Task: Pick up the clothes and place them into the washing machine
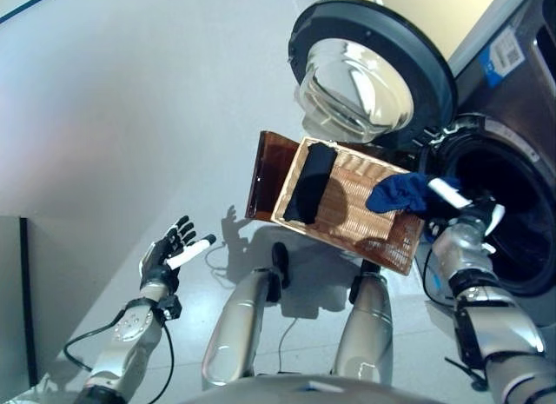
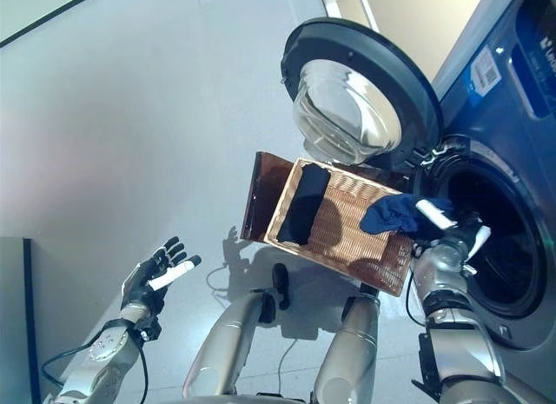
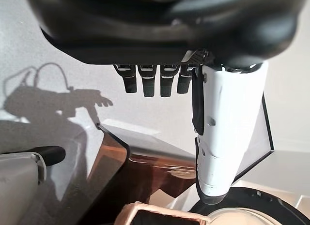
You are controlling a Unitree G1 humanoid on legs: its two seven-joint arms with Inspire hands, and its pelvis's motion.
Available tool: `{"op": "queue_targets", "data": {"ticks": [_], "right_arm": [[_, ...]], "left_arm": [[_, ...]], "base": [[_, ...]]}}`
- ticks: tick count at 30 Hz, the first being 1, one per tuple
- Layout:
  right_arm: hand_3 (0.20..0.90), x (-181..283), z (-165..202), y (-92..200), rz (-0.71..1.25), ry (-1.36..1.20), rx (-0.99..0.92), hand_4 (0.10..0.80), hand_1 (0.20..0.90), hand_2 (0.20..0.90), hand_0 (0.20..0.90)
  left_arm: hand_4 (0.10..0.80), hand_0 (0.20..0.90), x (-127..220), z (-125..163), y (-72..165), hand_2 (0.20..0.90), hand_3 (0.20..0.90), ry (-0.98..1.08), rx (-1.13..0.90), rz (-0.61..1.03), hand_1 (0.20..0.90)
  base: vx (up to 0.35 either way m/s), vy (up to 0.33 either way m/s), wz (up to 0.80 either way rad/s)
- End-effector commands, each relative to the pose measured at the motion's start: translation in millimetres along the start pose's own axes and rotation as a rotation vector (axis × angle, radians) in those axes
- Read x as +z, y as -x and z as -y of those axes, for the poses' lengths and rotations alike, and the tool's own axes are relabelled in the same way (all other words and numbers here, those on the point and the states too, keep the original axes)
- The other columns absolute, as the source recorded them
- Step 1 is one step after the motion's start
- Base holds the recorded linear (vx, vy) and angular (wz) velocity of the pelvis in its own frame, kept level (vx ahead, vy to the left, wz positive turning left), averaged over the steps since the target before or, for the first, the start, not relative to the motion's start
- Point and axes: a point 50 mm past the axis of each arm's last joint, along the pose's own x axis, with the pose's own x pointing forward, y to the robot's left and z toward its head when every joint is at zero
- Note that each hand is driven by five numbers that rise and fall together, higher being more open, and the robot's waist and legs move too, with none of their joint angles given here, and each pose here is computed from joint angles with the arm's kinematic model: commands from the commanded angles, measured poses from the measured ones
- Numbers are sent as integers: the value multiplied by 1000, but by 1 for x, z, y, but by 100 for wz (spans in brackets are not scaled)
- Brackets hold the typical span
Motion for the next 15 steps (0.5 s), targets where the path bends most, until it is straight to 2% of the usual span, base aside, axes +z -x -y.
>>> {"op": "queue_targets", "data": {"ticks": [1,6,15], "right_arm": [[900,19,27,-8,153,228,-77,800,900,900,900],[900,17,28,-8,195,433,-75,800,900,900,900],[900,42,26,-8,500,1111,-4,800,900,900,900]], "left_arm": [[800,900,16,-27,9,900,900,-53,74,127,900],[800,900,18,-29,10,900,900,-69,79,136,900],[800,900,26,-25,11,900,900,-109,15,181,900]], "base": [[10,-44,6],[5,-12,-1],[-2,-24,1]]}}
